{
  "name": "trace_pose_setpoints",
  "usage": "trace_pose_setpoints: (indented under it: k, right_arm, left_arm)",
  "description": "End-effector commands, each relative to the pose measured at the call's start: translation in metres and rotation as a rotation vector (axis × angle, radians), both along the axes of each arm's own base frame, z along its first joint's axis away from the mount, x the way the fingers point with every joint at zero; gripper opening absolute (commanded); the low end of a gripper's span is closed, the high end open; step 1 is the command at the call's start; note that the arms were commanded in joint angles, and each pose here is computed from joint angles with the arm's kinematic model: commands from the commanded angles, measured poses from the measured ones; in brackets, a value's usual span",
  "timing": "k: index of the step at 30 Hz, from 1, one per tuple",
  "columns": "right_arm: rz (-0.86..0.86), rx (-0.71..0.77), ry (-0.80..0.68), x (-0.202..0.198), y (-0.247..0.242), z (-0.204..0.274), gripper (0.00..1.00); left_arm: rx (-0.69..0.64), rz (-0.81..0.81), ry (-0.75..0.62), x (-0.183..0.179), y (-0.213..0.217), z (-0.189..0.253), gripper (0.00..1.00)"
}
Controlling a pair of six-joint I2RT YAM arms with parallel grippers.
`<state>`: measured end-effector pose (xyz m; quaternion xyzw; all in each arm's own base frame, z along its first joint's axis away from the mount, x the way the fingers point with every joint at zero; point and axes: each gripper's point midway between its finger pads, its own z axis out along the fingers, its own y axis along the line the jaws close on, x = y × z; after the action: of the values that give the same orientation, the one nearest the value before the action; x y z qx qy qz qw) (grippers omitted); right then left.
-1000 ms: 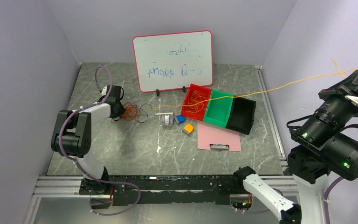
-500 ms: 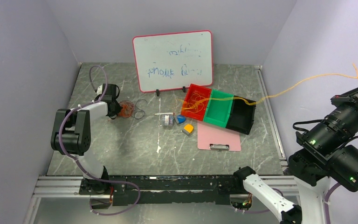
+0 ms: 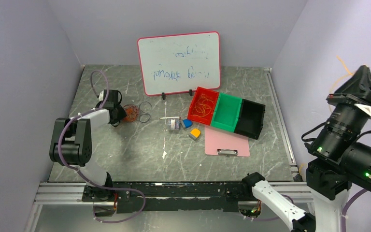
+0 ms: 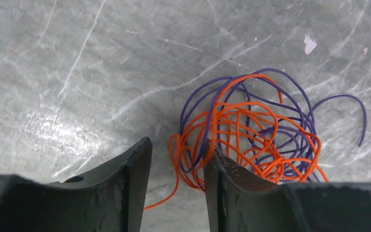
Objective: Untangle the cables
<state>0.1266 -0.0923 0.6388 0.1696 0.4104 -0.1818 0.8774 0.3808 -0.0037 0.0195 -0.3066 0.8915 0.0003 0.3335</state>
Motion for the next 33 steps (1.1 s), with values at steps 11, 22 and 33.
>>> trace_pose_setpoints:
  k: [11,22,33]
  right_arm:
    - [0.394,-0.199,0.026,0.05,0.09,0.01,0.0]
    - [0.696,-0.264,0.078,0.102,0.168,0.02,0.0]
    - [0.876,-0.187,0.222,0.168,0.223,-0.025,0.0]
  left_arm:
    - [-0.044,-0.156,-0.225,0.009,-0.018,0.094,0.72]
    - [-0.149,-0.524,-0.529,0.018,-0.077,0.183,0.75]
    - [-0.242,-0.86,-0.649,-0.006,-0.166,0.219,0.83]
